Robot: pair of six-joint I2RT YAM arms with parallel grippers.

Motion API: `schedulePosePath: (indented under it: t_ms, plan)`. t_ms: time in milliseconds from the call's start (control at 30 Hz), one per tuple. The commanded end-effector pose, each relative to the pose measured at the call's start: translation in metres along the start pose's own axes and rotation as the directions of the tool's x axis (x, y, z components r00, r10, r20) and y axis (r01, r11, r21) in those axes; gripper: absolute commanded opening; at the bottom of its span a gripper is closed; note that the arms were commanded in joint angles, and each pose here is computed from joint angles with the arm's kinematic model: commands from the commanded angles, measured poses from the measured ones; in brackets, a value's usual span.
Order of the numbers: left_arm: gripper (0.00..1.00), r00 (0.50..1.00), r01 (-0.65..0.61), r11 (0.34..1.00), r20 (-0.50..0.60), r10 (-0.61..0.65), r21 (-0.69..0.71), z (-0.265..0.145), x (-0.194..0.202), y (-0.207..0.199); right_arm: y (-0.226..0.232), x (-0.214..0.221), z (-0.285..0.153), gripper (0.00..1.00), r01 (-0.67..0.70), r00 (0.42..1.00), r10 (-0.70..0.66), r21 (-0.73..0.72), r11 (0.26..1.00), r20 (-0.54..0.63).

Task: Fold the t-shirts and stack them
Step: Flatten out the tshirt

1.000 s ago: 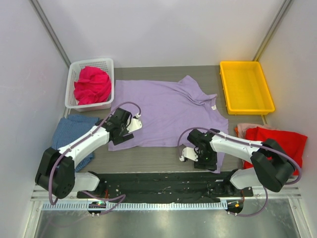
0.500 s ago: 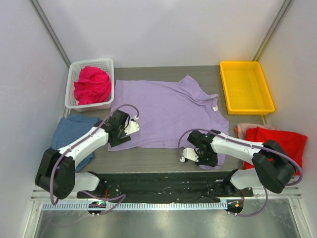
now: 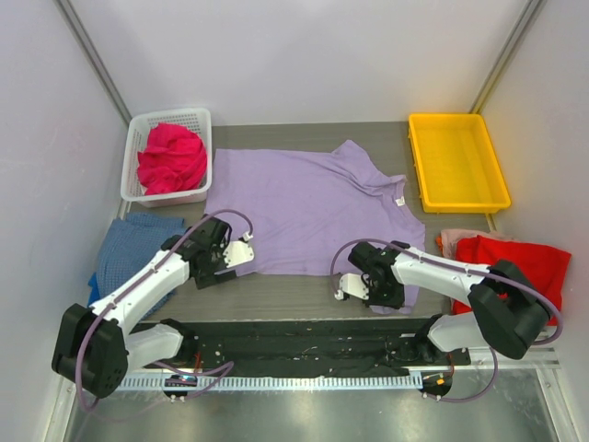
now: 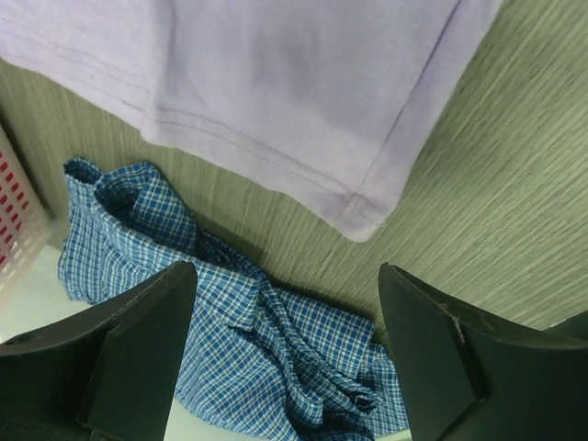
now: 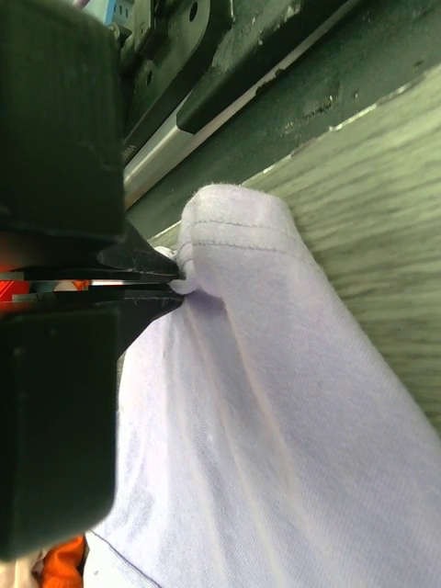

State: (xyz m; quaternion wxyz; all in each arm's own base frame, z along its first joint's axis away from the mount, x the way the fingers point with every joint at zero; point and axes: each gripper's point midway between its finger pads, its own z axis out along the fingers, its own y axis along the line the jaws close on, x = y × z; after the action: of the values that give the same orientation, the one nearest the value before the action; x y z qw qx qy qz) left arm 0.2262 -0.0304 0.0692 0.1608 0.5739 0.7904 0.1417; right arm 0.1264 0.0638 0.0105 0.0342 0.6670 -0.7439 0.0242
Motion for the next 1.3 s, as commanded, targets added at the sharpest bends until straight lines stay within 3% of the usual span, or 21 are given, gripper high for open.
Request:
schedulePosePath:
  t_ms: [0, 433, 700, 800, 833, 933, 1100, 1267]
  plan:
    - [0.85, 1.000, -0.008, 0.998, 0.009, 0.007, 0.058, 0.008, 0.002, -0.015, -0.025, -0.016, -0.001, 0.01, -0.014, 0.999, 0.010, 0.090, 0.996, 0.047]
    - [0.83, 1.000, 0.004, 0.996, 0.027, -0.006, 0.086, 0.035, -0.004, -0.013, -0.025, -0.014, -0.004, 0.01, -0.032, 0.998, 0.027, 0.101, 0.994, 0.048]
    - [0.77, 0.999, 0.036, 0.980, 0.006, -0.038, 0.196, 0.048, -0.003, -0.017, -0.027, -0.013, -0.009, 0.01, -0.040, 0.998, 0.034, 0.117, 0.992, 0.054]
    - [0.65, 0.999, 0.042, 0.973, -0.011, -0.040, 0.226, 0.052, -0.003, -0.020, -0.028, -0.013, -0.011, 0.01, -0.044, 0.998, 0.036, 0.129, 0.991, 0.060]
    - [0.55, 0.999, 0.045, 0.972, -0.011, -0.043, 0.230, 0.053, -0.004, -0.020, -0.028, -0.012, -0.011, 0.01, -0.045, 0.998, 0.038, 0.129, 0.991, 0.058]
    - [0.42, 0.999, 0.053, 0.965, -0.024, -0.048, 0.258, 0.052, -0.003, -0.025, -0.030, -0.011, -0.014, 0.01, -0.051, 0.997, 0.044, 0.141, 0.989, 0.058]
    - [0.28, 0.998, 0.070, 0.963, -0.027, -0.065, 0.260, 0.047, 0.000, -0.029, -0.035, -0.011, -0.020, 0.01, -0.062, 0.996, 0.051, 0.163, 0.985, 0.068]
    - [0.04, 0.997, 0.077, 0.977, -0.008, -0.077, 0.200, 0.040, 0.001, -0.021, -0.043, -0.015, -0.032, 0.01, -0.078, 0.994, 0.062, 0.198, 0.977, 0.088]
